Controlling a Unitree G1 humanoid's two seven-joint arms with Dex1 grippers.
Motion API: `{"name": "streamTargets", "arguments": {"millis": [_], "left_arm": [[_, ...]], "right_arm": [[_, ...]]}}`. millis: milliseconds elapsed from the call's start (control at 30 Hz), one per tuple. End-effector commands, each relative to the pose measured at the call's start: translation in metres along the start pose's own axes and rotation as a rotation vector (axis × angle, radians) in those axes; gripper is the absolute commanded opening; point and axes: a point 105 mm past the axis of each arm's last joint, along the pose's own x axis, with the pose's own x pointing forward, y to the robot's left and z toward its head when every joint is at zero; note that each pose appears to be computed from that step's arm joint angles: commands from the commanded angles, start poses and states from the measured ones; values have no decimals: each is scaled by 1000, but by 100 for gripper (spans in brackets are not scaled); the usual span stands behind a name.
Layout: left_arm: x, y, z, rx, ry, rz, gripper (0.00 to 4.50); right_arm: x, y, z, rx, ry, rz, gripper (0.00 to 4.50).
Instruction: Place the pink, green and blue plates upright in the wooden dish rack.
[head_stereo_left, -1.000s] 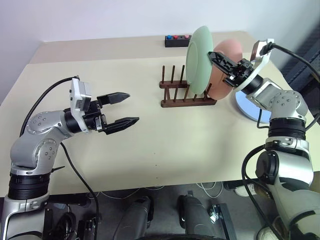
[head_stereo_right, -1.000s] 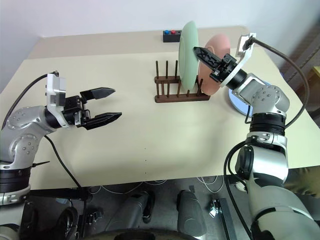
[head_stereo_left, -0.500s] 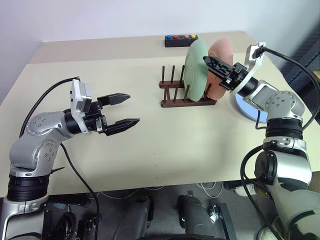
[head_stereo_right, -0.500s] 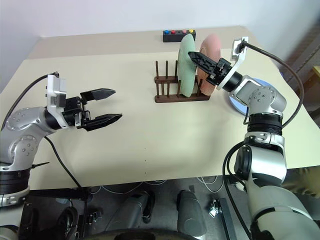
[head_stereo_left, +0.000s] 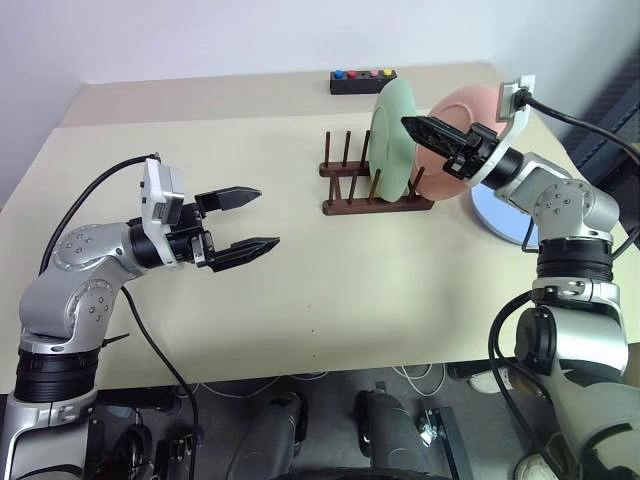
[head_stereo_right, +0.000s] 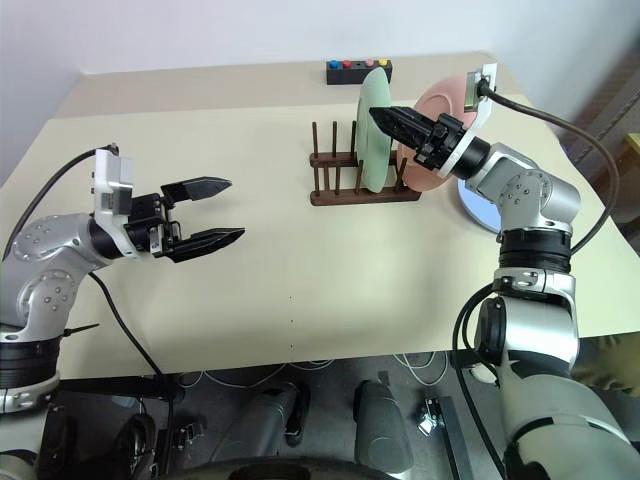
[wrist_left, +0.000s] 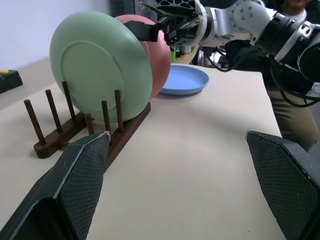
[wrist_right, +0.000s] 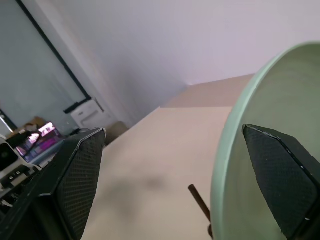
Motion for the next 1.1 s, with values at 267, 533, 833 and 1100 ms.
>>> {"name": "streamTargets", "arguments": {"millis": [267, 533, 833, 1100], "left_arm": [[2, -1, 11, 30, -28, -15, 450], [4, -1, 8, 41, -19, -17, 450], [24, -22, -2, 26, -16, -93, 450], [57, -35, -27, -13, 39, -108, 450]], "right_arm": [[-12, -5, 42, -329, -74, -120, 448], [-41, 1, 81, -461, -192, -159, 448], [-107, 1, 65, -507, 124, -147, 448], [-171, -43, -10, -607, 725, -368, 448]]}}
